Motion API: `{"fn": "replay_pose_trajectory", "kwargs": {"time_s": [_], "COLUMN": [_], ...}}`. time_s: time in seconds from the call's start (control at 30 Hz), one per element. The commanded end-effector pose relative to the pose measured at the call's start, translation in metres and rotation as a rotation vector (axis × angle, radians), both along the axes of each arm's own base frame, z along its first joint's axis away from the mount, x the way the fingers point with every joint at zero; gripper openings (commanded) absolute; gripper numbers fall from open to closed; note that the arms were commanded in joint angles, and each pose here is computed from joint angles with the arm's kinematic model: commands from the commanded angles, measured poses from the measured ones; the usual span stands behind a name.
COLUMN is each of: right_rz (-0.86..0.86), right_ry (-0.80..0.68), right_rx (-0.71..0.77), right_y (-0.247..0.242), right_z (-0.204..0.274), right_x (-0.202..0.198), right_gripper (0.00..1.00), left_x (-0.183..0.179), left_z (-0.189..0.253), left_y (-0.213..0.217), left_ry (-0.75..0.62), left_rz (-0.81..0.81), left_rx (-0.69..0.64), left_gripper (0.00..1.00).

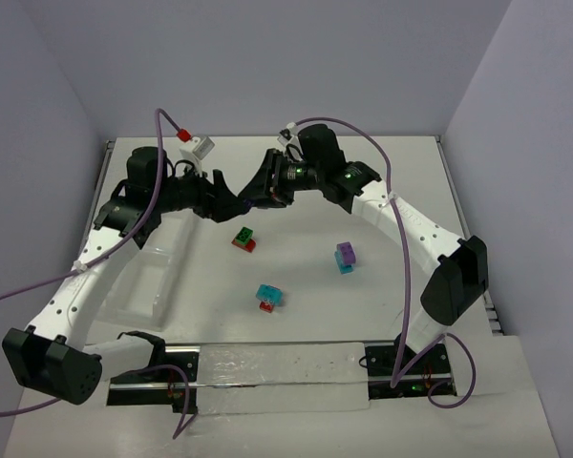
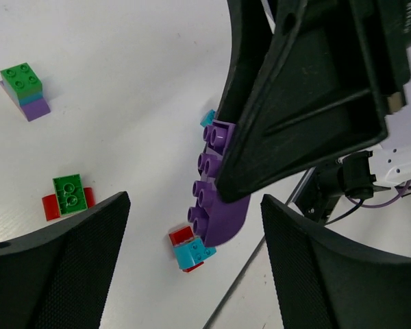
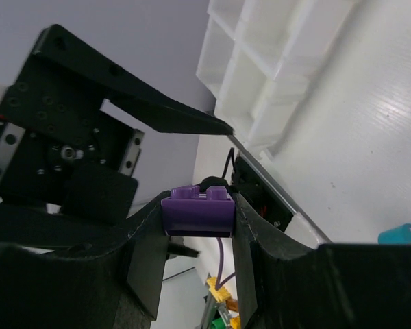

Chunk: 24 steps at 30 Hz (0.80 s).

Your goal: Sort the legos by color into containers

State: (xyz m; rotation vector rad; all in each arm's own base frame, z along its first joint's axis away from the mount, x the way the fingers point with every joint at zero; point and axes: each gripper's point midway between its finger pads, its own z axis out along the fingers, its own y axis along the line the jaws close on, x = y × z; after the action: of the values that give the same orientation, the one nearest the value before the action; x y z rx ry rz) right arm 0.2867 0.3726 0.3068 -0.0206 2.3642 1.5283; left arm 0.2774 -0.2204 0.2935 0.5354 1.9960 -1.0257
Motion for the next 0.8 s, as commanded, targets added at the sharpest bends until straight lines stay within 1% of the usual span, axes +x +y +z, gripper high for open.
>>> {"fn": "replay_pose_trajectory", "kwargs": {"time_s": [0.0,0.13,0.27,0.53,0.67,0.73,0.77], "right_rz": [0.025,0.029,0.031,0.043,0.047,0.048,0.047], "right_ry": [-0.037,-0.035,-0.033,-0.018,-0.018,-0.016,-0.017], "right_rx": [0.098,0.114,0.112,0.118,0.128,0.126,0.126], "right_y": [0.005,0.006,0.006,0.009,0.011,0.011,0.011], "right_z": [0.027,0.029,0.027,0.024,0.025,0.023,0.023], "right_x": [0.005,0.003,0.002,0.003,0.005,0.004,0.004], "right_gripper": [0.00,0.00,0.00,0.00,0.00,0.00,0.00], "left_x": [0.007,0.010,0.010,0.008,0.005,0.005,0.005], "left_z": [0.006,0.005,0.006,0.022,0.024,0.023,0.023], "left_y": [-0.005,-0.008,-0.009,-0.008,-0.010,-0.010,-0.011], "left_ry": [-0.042,-0.032,-0.033,-0.074,-0.087,-0.086,-0.083], "left_rz": [0.015,0.004,-0.004,0.002,-0.020,-0.024,-0.026], "left_rx": [0.008,0.000,0.002,-0.021,-0.033,-0.033,-0.033], "left_gripper": [0.81,0.72,0.65,0.64,0.59,0.59,0.61]}}
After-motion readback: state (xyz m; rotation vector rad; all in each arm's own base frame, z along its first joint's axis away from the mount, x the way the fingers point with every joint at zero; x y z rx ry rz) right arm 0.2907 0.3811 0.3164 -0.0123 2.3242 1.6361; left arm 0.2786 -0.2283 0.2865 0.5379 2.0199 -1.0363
